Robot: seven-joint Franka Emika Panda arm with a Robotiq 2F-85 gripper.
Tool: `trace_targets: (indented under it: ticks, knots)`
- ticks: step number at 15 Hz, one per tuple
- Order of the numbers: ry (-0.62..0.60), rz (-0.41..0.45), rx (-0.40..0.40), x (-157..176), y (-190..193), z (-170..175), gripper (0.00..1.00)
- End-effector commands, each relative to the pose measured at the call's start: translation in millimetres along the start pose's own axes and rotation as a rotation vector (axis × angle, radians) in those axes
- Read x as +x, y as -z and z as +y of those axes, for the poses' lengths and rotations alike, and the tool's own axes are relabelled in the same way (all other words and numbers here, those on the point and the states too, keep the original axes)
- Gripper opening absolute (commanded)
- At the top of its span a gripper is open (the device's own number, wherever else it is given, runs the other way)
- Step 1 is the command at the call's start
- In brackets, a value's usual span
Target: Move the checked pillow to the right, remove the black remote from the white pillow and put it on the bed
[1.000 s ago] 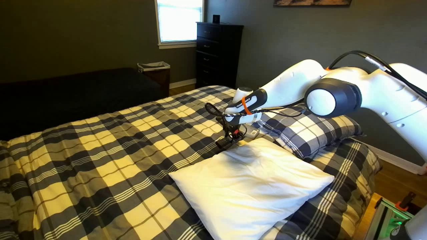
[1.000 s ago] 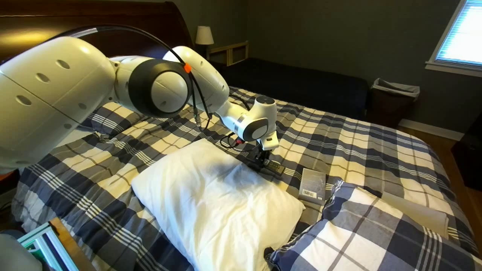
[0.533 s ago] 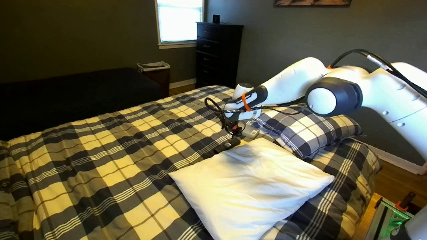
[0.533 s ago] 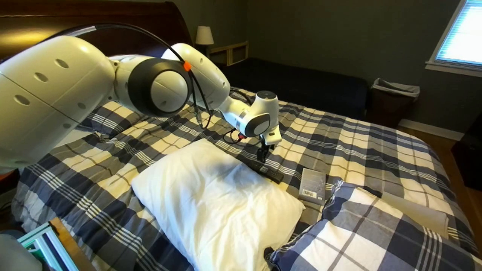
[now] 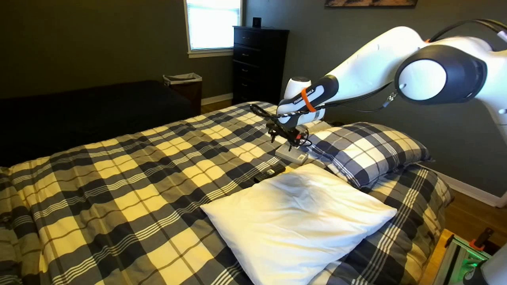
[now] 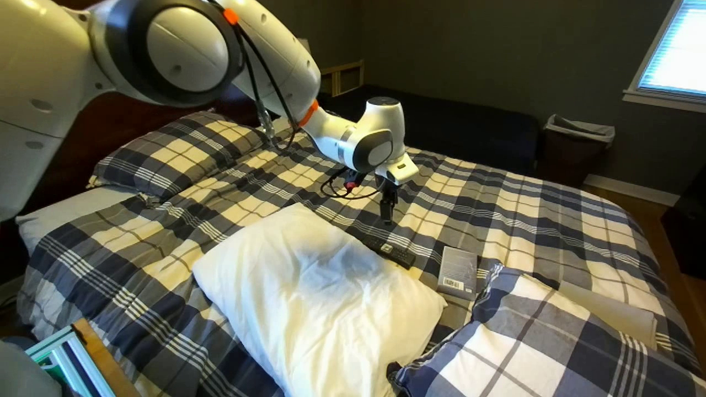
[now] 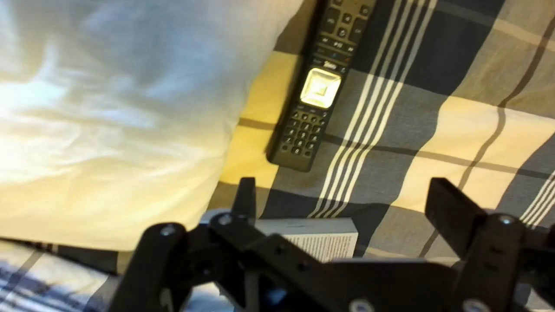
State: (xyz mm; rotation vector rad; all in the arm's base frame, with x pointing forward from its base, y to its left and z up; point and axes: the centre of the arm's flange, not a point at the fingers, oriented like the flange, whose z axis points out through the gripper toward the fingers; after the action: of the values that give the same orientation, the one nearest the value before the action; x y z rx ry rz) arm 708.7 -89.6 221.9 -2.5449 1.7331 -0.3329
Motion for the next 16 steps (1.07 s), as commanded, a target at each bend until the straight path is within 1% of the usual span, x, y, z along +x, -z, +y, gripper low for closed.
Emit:
trace_targets:
  ticks: [1, 4, 8, 9, 11, 14, 15, 16]
  knots:
    - [0.177, 0.054, -0.080, -22.7, 58.3, 62.1, 1.00]
    - [0.339, 0.078, -0.098, -36.2, 83.5, 90.5, 1.00]
    - [0.557, 0.103, -0.155, -61.9, 122.5, 127.2, 1.00]
    - [0.608, 0.119, -0.174, -69.3, 131.1, 137.8, 1.00]
    - [0.706, 0.187, -0.211, -82.5, 145.4, 161.1, 1.00]
    - [0.833, 0.254, -0.241, -98.9, 160.4, 189.1, 1.00]
    - [0.862, 0.270, -0.241, -102.2, 164.0, 194.0, 1.00]
    - [0.821, 0.242, -0.237, -85.4, 146.8, 162.3, 1.00]
